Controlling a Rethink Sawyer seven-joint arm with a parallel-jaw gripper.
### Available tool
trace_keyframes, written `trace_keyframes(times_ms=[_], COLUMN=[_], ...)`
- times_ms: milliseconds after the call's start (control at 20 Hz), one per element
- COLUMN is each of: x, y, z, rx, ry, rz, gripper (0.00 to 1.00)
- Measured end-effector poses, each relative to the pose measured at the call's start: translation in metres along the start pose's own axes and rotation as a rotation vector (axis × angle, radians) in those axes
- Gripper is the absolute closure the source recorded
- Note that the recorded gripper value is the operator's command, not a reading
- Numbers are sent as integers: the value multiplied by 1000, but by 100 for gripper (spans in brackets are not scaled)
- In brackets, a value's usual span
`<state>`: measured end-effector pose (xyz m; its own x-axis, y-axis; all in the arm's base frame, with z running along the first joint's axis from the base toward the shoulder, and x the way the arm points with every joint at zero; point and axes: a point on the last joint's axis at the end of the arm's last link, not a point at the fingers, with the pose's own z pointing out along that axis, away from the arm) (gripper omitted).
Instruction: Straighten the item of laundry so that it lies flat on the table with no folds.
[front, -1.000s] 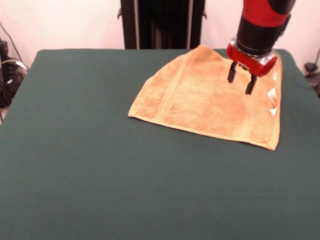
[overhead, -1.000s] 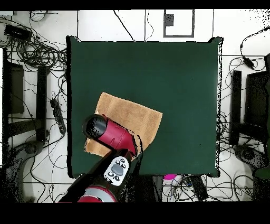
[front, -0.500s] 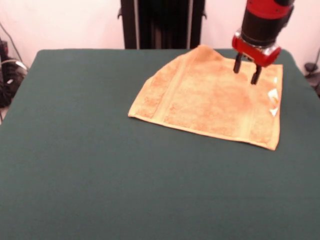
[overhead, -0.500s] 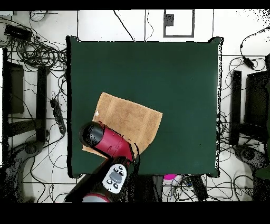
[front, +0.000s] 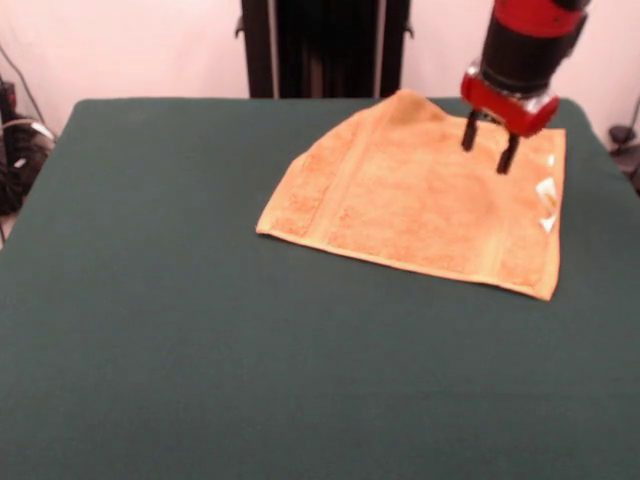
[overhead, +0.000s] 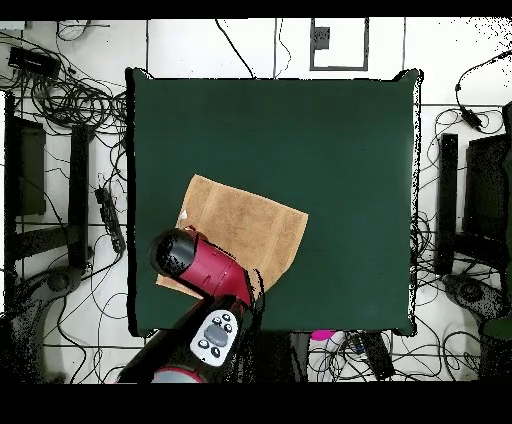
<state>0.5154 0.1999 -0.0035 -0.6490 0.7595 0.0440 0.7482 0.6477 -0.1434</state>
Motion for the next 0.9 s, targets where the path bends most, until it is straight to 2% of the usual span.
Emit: trace_keyframes(times_ms=[300,400,600,900], x=[-43,-61,-71,-99], y=[-3,-4,0,8], z=[30,39,36,33], rx=[14,24,37,97], ry=[-116,-133,-94,-7], rz=[8,3,-28,-100], gripper=[0,0,0,0])
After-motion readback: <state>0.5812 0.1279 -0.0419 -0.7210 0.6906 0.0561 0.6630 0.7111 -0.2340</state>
